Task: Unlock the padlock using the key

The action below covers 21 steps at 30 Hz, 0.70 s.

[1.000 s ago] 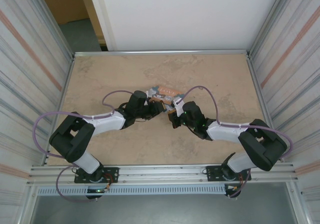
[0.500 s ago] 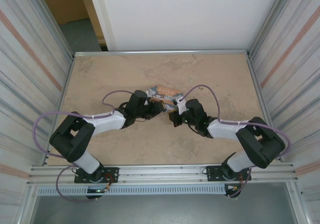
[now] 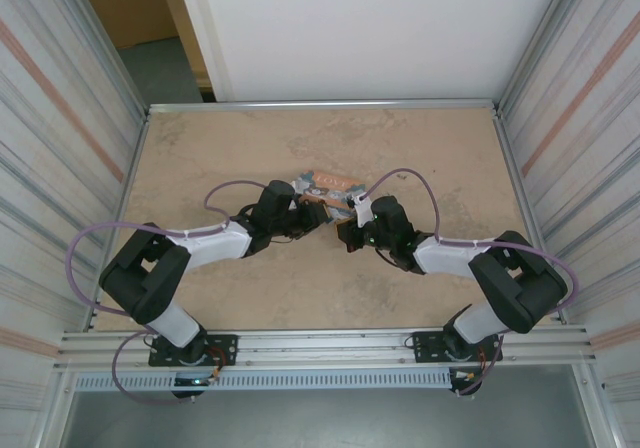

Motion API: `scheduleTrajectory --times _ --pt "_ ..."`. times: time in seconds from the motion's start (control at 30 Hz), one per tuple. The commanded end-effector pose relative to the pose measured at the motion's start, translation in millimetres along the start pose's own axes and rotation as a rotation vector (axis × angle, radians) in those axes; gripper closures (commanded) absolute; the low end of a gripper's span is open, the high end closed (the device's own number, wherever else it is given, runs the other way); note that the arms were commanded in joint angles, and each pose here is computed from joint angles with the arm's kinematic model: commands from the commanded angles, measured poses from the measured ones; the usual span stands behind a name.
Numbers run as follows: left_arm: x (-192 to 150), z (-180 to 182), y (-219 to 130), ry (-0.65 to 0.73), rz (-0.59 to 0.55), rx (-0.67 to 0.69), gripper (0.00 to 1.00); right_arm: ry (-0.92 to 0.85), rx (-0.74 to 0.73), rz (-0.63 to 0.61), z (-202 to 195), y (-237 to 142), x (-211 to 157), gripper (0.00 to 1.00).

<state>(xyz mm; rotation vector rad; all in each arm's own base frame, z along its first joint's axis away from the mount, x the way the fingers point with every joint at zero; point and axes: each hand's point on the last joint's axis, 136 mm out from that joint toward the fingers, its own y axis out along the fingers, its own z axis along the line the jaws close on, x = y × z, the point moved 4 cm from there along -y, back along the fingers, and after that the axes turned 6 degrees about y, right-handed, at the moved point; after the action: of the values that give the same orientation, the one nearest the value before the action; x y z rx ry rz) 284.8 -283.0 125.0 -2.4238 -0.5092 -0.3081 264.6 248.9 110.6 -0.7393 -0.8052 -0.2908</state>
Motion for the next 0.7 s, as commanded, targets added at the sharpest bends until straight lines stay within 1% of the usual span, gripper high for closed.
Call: scheduleTrajectory --times 0.0,0.17,0.43,0.67 --pt "-39.0 -11.6 4.1 0.042 0.175 -0.059 0.85 -0.086 0.093 -0.228 32.6 -6.1 69.7 1.0" --pt "-37.2 -7.4 2.9 0.046 0.149 -0.038 0.85 -0.095 0.008 -0.162 23.6 -5.0 62.4 1.0" --pt "-32.6 -6.9 1.1 0.062 0.11 -0.025 0.86 -0.003 -0.007 -0.095 20.9 -4.3 52.5 1.0" --pt "-32.0 -4.0 2.4 0.065 0.102 -0.012 0.86 0.001 -0.036 -0.071 21.3 -8.6 47.3 1.0"
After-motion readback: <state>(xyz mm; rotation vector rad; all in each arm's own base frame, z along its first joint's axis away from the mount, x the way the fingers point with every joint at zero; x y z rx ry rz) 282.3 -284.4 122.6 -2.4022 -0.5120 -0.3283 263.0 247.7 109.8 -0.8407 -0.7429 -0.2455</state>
